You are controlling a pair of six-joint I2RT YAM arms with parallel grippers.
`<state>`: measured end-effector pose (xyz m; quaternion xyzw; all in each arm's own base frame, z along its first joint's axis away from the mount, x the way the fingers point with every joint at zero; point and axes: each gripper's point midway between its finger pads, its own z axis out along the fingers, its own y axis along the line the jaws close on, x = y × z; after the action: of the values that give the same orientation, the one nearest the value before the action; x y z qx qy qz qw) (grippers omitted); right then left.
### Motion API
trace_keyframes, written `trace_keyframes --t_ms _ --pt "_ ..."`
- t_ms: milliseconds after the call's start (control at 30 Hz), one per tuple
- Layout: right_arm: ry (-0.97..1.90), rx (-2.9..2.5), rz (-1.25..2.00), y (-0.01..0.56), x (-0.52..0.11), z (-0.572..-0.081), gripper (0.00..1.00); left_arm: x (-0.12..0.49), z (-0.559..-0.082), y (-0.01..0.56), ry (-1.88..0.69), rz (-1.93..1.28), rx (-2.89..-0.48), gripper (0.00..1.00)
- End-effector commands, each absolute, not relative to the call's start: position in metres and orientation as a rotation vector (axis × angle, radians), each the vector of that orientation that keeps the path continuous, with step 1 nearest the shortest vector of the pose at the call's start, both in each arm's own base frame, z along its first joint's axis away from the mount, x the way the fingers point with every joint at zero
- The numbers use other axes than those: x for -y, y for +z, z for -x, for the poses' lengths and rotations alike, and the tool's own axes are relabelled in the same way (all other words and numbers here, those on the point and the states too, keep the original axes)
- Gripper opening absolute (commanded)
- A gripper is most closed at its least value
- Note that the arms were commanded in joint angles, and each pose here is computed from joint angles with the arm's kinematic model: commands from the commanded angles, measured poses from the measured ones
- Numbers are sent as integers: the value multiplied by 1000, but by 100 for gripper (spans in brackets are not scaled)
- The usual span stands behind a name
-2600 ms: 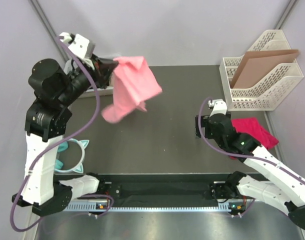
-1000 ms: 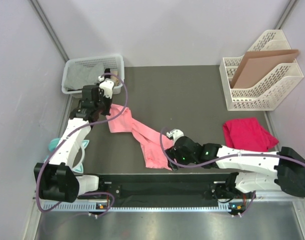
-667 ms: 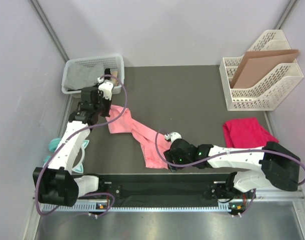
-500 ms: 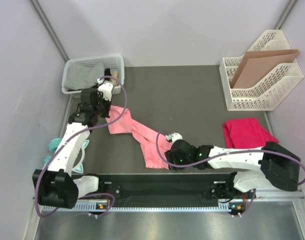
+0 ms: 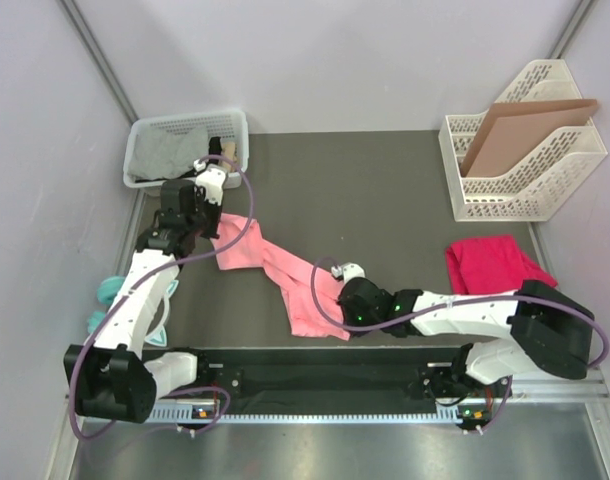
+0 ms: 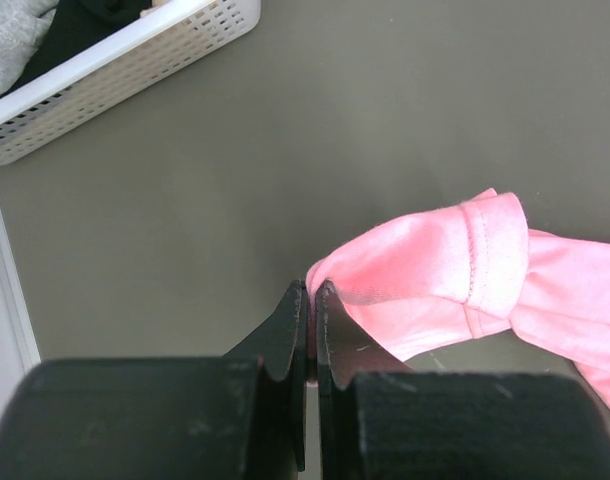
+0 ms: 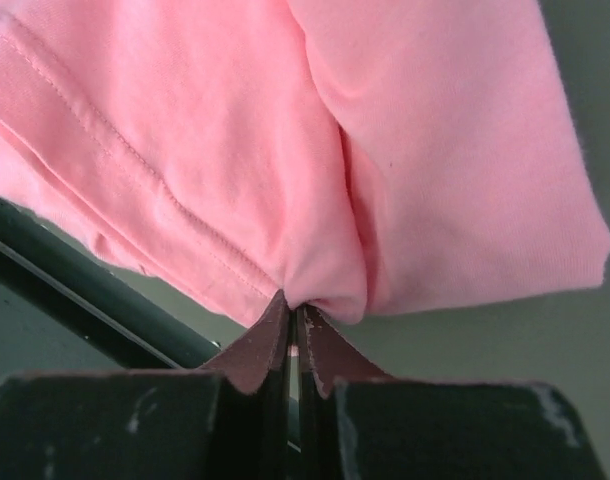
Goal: Fold and stack the t-shirts
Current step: Flatten the tshirt out
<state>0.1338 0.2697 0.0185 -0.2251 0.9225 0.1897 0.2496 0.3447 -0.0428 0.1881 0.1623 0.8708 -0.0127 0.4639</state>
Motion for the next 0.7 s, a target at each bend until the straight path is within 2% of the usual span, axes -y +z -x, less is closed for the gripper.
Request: trace_keyframes --t_ms 0,67,200,333,533,667 --pt "521 -2409 549 66 -276 -154 0 40 -355 225 6 -399 -2026 0" --pt "472 -2339 529 99 -263 -163 0 42 -357 250 -1 -400 -1983 0" --pt "486 -2132 442 209 -251 -183 0 52 -351 309 -46 -428 -1891 0" --pt "562 -1985 381 290 -226 -178 0 64 -318 358 -110 -505 -1801 0" --pt "672 -1896 324 353 -187 -154 0 68 -251 415 -122 -592 -1668 1" --pt "717 -1862 297 387 -159 -139 0 69 -214 430 -142 -599 -1638 4"
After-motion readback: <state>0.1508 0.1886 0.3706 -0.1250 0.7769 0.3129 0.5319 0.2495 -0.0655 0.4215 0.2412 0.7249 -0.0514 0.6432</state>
